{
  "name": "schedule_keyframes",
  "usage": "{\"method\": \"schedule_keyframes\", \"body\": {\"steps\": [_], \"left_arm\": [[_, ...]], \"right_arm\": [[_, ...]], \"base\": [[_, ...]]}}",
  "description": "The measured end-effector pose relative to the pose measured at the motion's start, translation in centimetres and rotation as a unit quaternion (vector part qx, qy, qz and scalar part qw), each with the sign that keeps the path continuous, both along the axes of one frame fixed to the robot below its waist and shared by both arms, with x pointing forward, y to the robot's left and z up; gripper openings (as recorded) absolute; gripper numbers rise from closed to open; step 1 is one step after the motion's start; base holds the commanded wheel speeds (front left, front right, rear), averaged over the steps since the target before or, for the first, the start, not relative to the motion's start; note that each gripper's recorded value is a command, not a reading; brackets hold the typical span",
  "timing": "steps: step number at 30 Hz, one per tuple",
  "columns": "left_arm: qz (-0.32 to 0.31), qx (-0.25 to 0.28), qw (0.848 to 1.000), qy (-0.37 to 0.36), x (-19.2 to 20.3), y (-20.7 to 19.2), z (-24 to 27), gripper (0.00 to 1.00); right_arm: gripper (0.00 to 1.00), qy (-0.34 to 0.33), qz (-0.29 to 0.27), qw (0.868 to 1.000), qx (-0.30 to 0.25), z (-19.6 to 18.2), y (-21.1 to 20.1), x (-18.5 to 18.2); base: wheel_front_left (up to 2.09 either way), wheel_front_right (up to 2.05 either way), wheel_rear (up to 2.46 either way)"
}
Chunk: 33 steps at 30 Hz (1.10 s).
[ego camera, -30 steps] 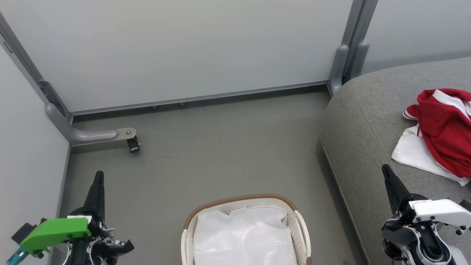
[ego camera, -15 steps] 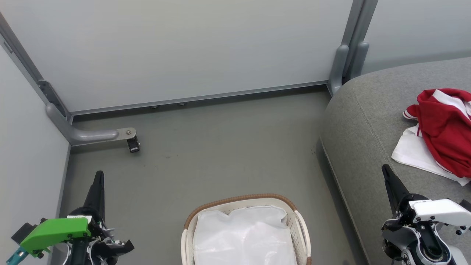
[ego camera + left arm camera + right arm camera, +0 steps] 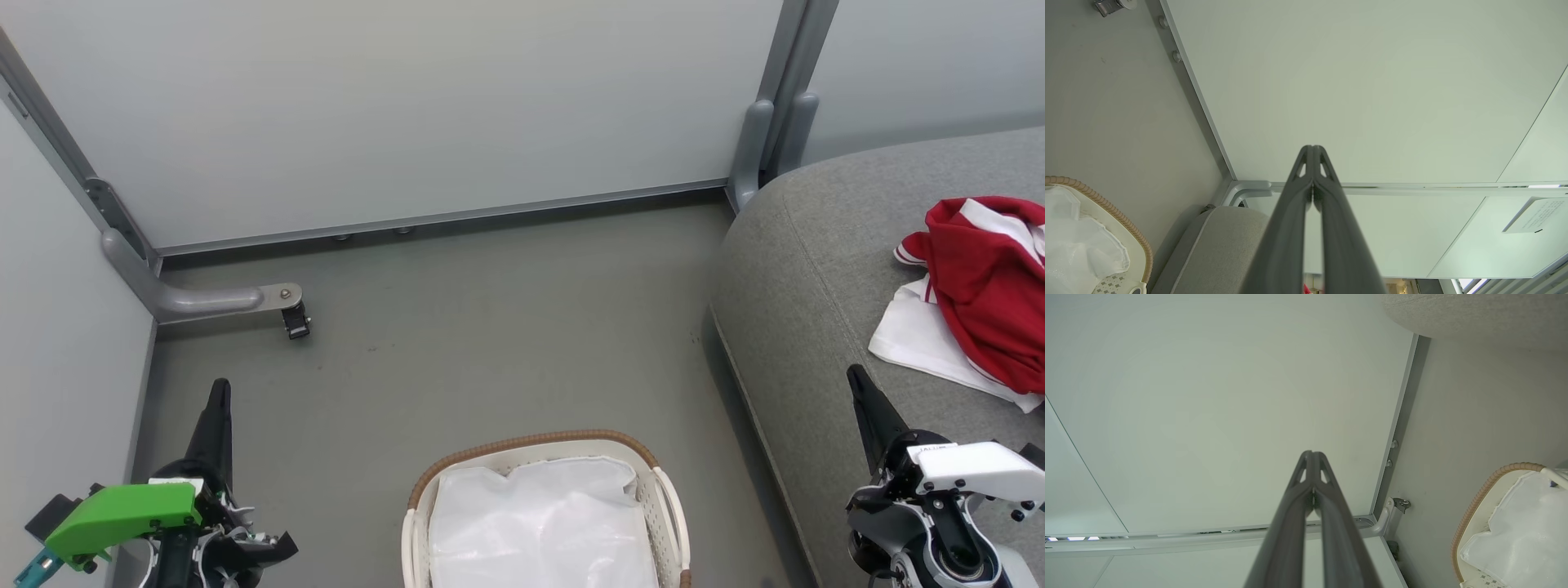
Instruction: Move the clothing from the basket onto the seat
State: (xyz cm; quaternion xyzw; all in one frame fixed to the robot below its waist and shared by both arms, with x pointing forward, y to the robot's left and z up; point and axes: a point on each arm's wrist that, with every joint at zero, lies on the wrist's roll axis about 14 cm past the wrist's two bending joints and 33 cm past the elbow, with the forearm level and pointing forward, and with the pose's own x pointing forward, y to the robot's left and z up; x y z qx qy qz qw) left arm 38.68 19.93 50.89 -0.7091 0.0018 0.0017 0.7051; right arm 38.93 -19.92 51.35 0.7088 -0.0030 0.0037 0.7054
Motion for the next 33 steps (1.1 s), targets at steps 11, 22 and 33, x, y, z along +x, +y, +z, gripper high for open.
{"method": "schedule_keyframes", "body": {"steps": [11, 22, 33], "left_arm": [[0.000, 0.000, 1.000, 0.000, 0.00, 0.00, 0.00, 0.00], [0.000, 0.000, 1.000, 0.000, 0.00, 0.00, 0.00, 0.00], [0.000, 0.000, 1.000, 0.000, 0.00, 0.00, 0.00, 0.00]], "right_arm": [[0.00, 0.000, 0.000, 1.000, 0.000, 0.00, 0.00, 0.00], [0.00, 0.000, 0.000, 1.000, 0.000, 0.00, 0.00, 0.00], [0.00, 0.000, 0.000, 1.000, 0.000, -0.01, 0.00, 0.00]], "base": [[0.00, 0.00, 0.00], [0.00, 0.00, 0.00], [0.00, 0.00, 0.00]]}}
